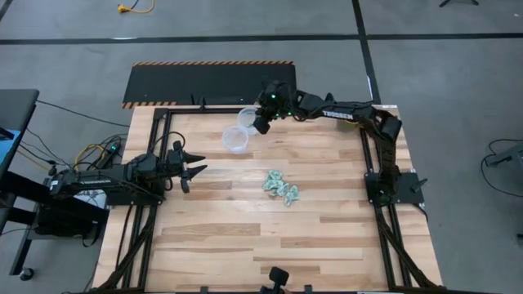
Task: Pick and place items into bin
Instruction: Put the stevia packet into the top bin
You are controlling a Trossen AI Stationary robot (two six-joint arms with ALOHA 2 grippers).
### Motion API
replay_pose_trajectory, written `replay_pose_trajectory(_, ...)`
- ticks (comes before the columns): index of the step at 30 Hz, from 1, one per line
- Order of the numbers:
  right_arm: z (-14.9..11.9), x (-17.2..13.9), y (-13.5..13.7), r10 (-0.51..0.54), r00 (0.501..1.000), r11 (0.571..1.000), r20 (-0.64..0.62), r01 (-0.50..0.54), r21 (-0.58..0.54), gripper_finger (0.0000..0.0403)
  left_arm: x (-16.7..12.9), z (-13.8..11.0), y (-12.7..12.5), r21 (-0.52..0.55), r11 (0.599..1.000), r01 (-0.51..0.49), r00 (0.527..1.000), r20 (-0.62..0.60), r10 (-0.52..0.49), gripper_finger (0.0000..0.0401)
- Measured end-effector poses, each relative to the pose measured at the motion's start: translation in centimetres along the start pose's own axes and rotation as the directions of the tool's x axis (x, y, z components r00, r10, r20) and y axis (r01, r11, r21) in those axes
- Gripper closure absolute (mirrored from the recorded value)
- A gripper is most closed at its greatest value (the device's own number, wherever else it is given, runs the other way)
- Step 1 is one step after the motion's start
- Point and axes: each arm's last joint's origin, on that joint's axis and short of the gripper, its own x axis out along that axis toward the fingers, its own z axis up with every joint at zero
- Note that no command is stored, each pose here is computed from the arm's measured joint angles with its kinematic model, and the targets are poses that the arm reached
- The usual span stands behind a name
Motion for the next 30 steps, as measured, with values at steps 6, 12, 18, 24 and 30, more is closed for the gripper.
replay_pose_trajectory(6, -0.6, 1.2, 0.0, 0.029, 1.000, 1.000, -0.010, -0.029, 0.001, 0.0390, 0.0, 0.0, 0.0, 0.000, 1.000, 0.000, 1.000, 0.000, 0.000, 0.0258)
replay_pose_trajectory(12, -0.7, 1.6, 0.4, 0.032, 0.999, 0.999, -0.007, -0.033, -0.032, 0.0372, 0.0, 0.0, 0.0, 0.000, 1.000, 0.000, 1.000, 0.000, 0.000, 0.0258)
replay_pose_trajectory(18, -0.4, 1.4, 0.4, 0.029, 0.999, 0.999, 0.015, -0.028, -0.033, 0.0334, 0.0, 0.0, 0.0, 0.000, 1.000, 0.001, 1.000, 0.000, -0.001, 0.0258)
replay_pose_trajectory(24, -0.4, 0.8, 0.4, 0.030, 0.999, 0.999, -0.012, -0.030, -0.016, 0.0309, 0.0, 0.0, 0.0, 0.000, 1.000, 0.000, 1.000, 0.000, 0.000, 0.0258)
replay_pose_trajectory(30, 0.6, -5.0, 0.8, 0.035, 0.995, 0.999, -0.091, -0.036, -0.010, 0.0315, 0.0, 0.0, 0.0, 0.000, 1.000, 0.000, 1.000, 0.000, 0.000, 0.0258)
